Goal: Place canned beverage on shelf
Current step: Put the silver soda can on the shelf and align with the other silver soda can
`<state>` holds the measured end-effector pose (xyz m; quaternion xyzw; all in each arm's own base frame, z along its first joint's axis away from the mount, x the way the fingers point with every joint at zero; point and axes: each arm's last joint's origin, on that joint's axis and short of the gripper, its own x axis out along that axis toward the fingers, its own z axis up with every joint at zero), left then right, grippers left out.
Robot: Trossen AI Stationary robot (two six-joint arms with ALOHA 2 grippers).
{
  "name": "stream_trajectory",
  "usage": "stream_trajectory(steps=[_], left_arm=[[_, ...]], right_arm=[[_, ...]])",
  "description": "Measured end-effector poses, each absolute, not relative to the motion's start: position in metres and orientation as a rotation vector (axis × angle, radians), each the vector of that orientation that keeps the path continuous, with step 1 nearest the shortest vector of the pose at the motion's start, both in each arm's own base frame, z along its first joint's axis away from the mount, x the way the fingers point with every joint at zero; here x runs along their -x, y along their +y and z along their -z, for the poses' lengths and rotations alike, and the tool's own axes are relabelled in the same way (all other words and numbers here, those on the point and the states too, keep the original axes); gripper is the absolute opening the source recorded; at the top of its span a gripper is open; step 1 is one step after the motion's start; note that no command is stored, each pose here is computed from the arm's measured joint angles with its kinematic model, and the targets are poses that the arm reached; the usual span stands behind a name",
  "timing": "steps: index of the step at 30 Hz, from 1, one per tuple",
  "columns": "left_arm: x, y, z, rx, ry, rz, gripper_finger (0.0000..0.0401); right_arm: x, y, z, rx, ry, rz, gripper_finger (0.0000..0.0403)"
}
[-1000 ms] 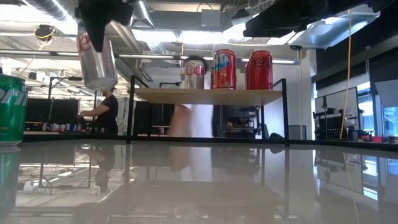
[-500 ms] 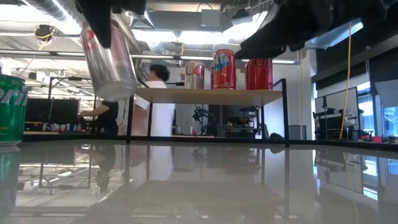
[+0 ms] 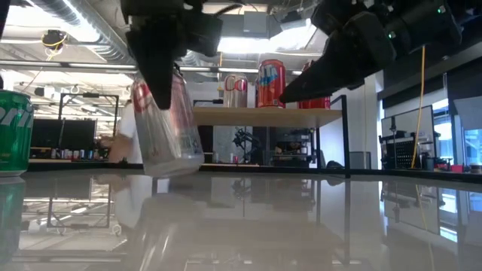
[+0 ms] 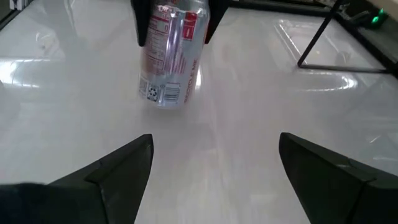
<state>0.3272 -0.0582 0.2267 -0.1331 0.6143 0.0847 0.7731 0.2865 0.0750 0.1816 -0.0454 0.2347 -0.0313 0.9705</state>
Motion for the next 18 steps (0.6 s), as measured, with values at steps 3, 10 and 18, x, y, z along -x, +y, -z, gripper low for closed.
stream_trajectory(steps=[3,10,18], left_arm=[[-0.3322,-0.0594,-0.2192,0.286,1.354,-0.185,0.0291],[-0.3332,-0.0615,-0.2194,0.253,1.345,-0.167,0.0309],[-0.3356,-0.0622,-0.2216,0.217,1.312,-0.12,0.0339]], right_arm=[[-0.2888,0.0763,-0.1766,0.086,0.483,0.047,0.0344],[-0.2899,0.0767,-0.1749,0.084,0.482,0.044,0.0344],[-0.29,0.0765,-0.1749,0.084,0.48,0.044,0.0344]])
